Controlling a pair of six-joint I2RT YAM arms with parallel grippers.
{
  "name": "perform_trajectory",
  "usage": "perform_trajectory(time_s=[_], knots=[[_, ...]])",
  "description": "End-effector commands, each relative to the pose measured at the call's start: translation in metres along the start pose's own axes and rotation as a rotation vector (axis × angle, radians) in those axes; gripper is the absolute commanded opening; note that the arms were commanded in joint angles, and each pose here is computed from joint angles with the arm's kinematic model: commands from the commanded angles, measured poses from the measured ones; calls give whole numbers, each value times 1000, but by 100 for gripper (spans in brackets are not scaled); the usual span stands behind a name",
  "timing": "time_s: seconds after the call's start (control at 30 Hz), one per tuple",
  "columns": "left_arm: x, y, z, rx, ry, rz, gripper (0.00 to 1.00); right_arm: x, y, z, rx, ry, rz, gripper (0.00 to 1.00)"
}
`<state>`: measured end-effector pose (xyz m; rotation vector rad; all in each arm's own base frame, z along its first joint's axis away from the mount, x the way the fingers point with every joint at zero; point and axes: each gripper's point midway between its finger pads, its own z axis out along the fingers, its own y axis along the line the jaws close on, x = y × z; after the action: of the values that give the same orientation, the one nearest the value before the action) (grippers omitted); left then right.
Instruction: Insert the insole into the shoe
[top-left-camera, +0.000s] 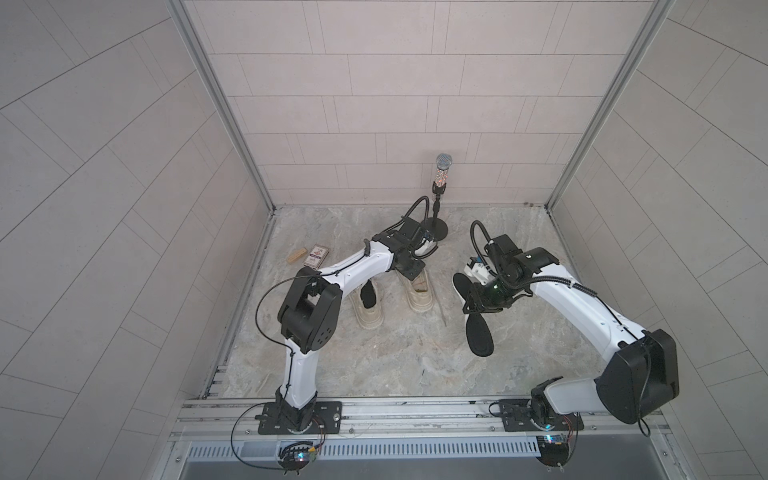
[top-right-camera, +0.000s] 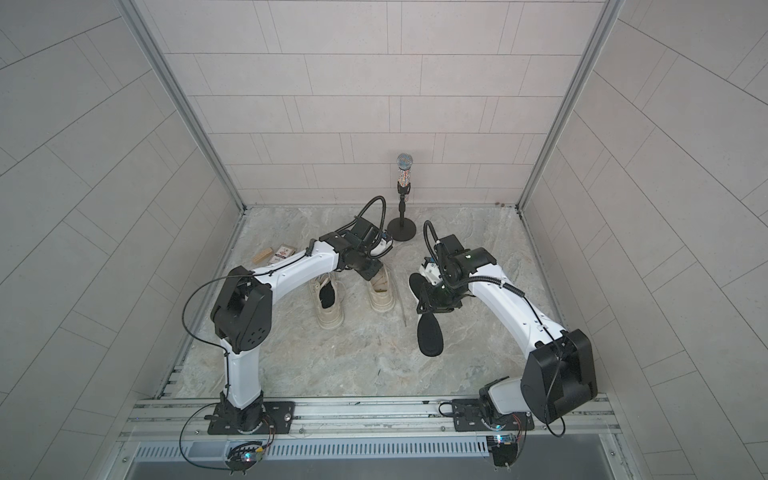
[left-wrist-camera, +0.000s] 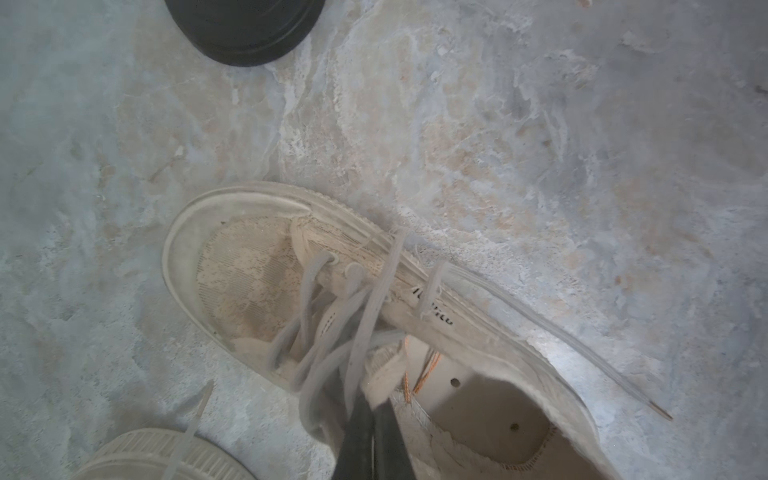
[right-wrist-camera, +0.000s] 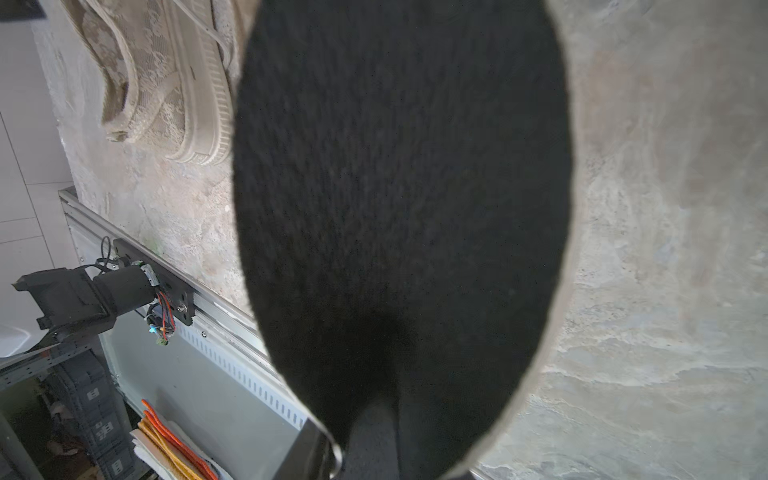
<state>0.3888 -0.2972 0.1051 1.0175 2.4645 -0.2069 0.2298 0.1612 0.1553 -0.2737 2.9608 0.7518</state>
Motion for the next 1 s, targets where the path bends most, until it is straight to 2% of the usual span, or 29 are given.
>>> perform_trajectory(time_s=[0.0, 0.07, 0.23, 0.37, 0.5, 0.7, 0.97], knots=[[-18, -13, -28, 65, -46, 4, 0, 6, 9, 2, -5, 36, -48, 32], [-17, -16, -31, 88, -36, -7, 0, 7, 14, 4, -2, 52, -67, 32], [-27, -38, -43, 243, -52, -116, 0, 8, 38, 11, -60, 85, -99, 32], [-24, -45, -40, 287, -38, -162, 0, 9, 48, 20, -110, 124, -38, 30], [-28, -54, -42, 339, -70, -203, 0, 9, 52, 24, -116, 170, 15, 30], [-32, -67, -41, 391, -106, -224, 0, 16, 42, 31, -66, 273, 62, 30], [-32, -80, -37, 427, -157, -223, 0, 31, 9, 25, 134, 371, 58, 29]])
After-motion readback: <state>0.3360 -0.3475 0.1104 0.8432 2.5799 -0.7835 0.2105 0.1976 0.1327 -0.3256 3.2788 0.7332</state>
